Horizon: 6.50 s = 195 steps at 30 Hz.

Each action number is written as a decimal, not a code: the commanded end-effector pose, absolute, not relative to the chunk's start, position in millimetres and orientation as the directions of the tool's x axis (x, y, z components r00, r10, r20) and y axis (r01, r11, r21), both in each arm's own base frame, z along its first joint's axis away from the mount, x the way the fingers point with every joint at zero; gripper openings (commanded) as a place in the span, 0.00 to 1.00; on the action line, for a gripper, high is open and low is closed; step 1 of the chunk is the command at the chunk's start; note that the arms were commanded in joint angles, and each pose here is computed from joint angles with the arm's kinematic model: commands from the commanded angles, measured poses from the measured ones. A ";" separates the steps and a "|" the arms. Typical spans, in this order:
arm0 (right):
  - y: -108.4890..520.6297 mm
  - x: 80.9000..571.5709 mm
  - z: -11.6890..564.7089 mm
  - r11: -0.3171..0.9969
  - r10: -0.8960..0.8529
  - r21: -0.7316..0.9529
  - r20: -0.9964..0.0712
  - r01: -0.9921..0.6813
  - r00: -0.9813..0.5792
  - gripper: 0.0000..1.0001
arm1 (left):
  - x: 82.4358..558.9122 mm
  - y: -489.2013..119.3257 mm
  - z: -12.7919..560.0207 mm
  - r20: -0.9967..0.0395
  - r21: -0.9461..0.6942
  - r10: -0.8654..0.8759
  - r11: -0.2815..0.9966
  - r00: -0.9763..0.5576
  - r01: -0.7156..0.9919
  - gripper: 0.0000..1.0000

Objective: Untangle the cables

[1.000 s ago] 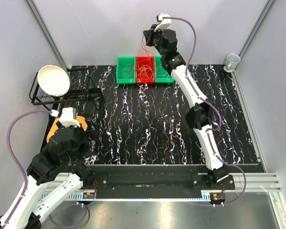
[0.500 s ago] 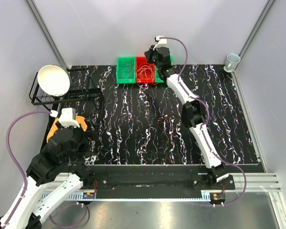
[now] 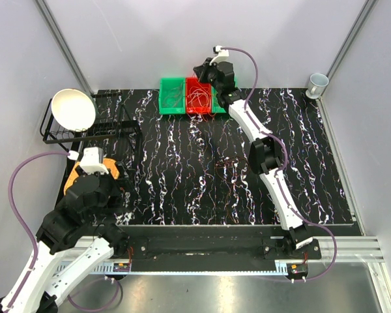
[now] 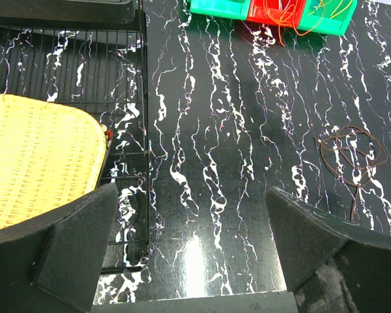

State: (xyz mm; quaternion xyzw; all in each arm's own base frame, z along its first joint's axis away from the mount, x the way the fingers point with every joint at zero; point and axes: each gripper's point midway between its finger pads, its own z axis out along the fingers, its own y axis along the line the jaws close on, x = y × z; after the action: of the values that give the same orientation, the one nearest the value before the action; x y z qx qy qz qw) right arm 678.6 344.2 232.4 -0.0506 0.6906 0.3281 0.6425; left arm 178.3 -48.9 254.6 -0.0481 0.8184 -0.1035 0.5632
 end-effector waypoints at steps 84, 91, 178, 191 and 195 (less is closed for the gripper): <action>350.1 659.8 248.8 0.736 0.458 0.468 -0.876 -0.488 -0.150 0.39 | 184.0 -43.8 266.8 -0.931 -0.250 -0.230 0.968 -0.282 0.036 0.99; 344.0 650.5 278.3 0.751 0.437 0.443 -0.889 -0.490 -0.135 0.59 | 185.1 -43.1 265.4 -0.930 -0.247 -0.230 0.969 -0.287 0.027 0.99; 66.4 372.8 152.4 0.835 0.549 0.411 -0.669 0.365 -0.502 0.80 | 301.5 -485.0 39.2 -0.666 -0.137 0.320 0.835 -0.673 0.533 0.60; 67.0 374.2 148.4 0.836 0.549 0.410 -0.660 0.365 -0.513 0.80 | 303.4 -479.6 13.5 -0.645 -0.107 0.321 0.861 -0.694 0.497 0.00; 67.2 375.6 149.4 0.836 0.549 0.413 -0.661 0.363 -0.513 0.80 | 296.5 -480.2 24.6 -0.646 -0.139 0.319 0.844 -0.694 0.518 0.00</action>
State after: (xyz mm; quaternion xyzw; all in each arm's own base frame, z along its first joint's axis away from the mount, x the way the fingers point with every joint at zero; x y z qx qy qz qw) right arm 373.3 64.9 149.0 0.2671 0.8612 0.1057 0.4193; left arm 298.1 -474.0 22.7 0.2312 0.9110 -0.1407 0.3113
